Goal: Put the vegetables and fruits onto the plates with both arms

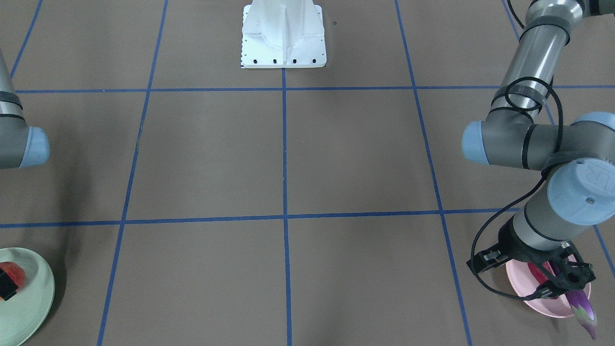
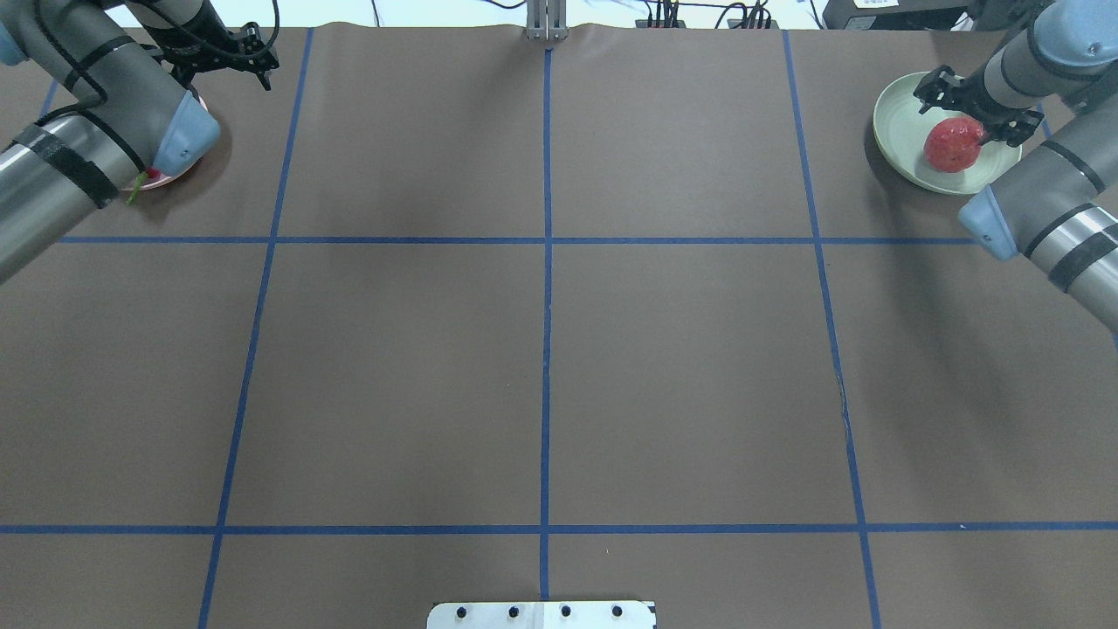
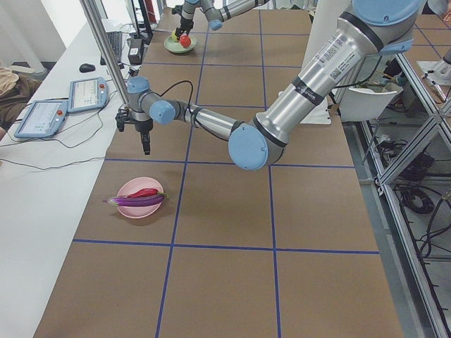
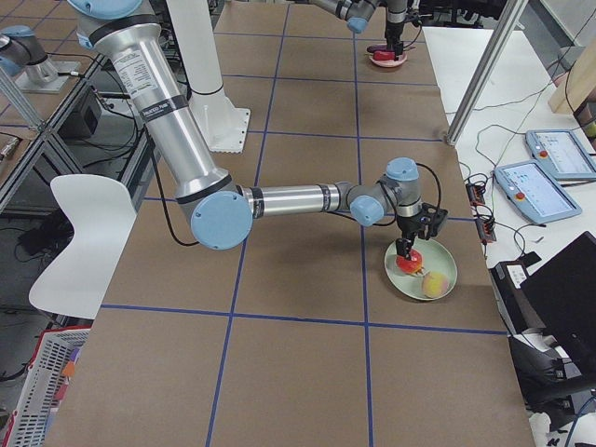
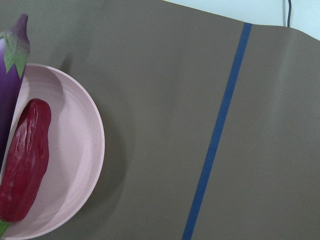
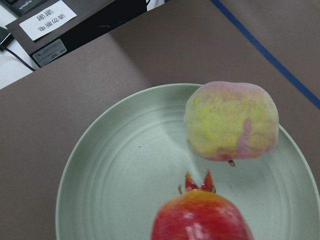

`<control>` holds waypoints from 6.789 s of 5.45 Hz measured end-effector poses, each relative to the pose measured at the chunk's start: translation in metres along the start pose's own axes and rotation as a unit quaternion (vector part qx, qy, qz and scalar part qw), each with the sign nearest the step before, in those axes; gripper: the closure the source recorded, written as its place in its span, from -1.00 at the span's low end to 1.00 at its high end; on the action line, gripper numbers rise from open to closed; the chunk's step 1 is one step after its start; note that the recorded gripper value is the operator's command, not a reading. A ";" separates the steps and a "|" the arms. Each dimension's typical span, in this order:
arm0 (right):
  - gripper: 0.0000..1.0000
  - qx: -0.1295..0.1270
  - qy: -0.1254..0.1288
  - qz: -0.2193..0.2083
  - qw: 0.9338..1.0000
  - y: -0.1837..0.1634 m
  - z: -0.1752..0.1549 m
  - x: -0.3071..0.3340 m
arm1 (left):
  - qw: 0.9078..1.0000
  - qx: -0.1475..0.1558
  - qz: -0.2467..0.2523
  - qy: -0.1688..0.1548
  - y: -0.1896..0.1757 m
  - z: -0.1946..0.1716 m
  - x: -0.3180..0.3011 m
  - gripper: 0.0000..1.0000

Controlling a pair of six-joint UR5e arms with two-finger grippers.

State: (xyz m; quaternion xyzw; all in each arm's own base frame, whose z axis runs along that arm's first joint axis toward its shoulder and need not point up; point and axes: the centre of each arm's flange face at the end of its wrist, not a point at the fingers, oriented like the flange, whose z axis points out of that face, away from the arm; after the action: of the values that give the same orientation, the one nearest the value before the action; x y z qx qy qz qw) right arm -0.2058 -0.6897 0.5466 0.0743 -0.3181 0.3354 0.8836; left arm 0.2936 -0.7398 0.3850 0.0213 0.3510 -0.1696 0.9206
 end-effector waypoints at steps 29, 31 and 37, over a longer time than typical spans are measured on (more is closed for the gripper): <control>-1.00 -0.243 -0.020 -0.355 0.903 -0.013 -0.174 0.302 | 0.983 -0.053 0.173 0.035 0.100 -0.069 -0.495 -1.00; -1.00 -0.238 -0.028 -0.361 0.901 -0.015 -0.171 0.299 | 0.984 -0.061 0.169 0.013 0.076 -0.080 -0.472 -1.00; -1.00 -0.208 -0.035 -0.342 0.916 -0.024 -0.116 0.315 | 0.984 -0.067 0.168 0.005 0.061 -0.090 -0.452 -1.00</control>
State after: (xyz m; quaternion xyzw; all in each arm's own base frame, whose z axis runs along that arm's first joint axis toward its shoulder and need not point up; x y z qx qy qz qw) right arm 0.0494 -0.4961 0.6499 0.0053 -0.3666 -0.0640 0.9282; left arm -0.0584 -0.5341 0.6081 0.0189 0.3577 0.0114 0.9336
